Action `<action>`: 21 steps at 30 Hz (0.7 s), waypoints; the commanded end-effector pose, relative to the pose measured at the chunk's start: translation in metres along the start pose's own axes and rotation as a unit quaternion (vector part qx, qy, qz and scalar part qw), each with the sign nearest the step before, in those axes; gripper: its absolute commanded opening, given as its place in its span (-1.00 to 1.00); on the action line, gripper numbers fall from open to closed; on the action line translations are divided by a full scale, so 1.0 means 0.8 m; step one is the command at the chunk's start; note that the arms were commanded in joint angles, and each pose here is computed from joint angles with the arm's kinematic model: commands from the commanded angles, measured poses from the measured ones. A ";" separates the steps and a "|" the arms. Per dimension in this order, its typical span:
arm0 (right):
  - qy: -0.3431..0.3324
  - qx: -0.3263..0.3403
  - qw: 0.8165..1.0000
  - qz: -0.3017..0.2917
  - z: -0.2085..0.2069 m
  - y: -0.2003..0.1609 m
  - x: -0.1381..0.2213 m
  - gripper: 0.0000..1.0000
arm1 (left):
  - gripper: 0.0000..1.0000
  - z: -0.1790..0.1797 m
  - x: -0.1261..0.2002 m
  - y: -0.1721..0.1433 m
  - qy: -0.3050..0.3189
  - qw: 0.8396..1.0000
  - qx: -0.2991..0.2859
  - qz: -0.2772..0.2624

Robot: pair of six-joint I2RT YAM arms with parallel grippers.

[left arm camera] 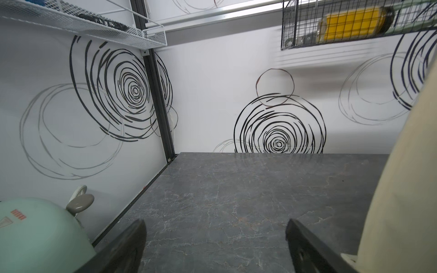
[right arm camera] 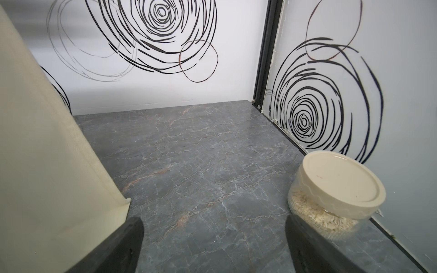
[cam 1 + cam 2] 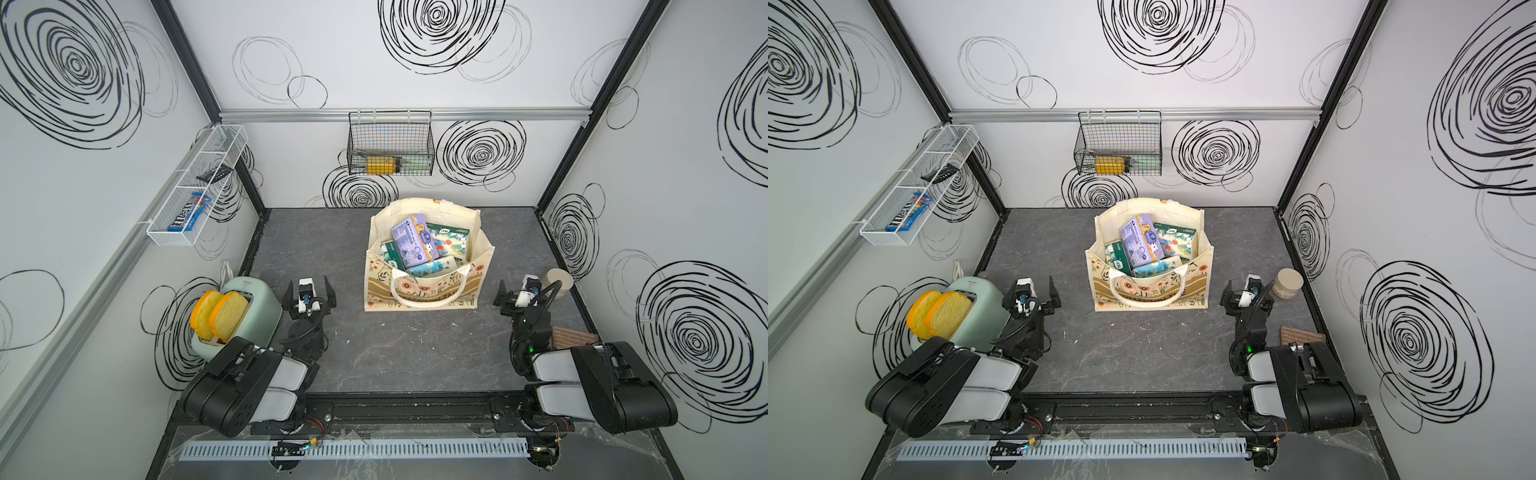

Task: Put tissues into the canvas bag
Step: Reset both arms

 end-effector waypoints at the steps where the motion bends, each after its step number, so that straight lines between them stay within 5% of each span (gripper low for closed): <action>1: 0.023 -0.005 0.998 -0.054 0.011 0.025 -0.003 0.95 | 0.92 0.023 0.015 0.013 0.019 0.997 0.049 -0.060; 14: 0.036 0.016 0.999 -0.028 0.018 0.015 -0.024 0.95 | 0.92 0.025 -0.008 0.003 -0.001 0.997 0.061 -0.051; 21: 0.051 -0.009 0.996 0.067 0.014 0.009 -0.075 0.95 | 0.91 0.012 -0.071 -0.018 -0.073 0.994 0.063 0.042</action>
Point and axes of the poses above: each gripper's point midway between its finger pads, its own x axis back along the fingers, its own z axis along the line the jaws close on, y = z × x, the point moved 8 cm from there along x, back along the fingers, and after that the axes turned 11 degrees about -x, right-handed, at the moved point
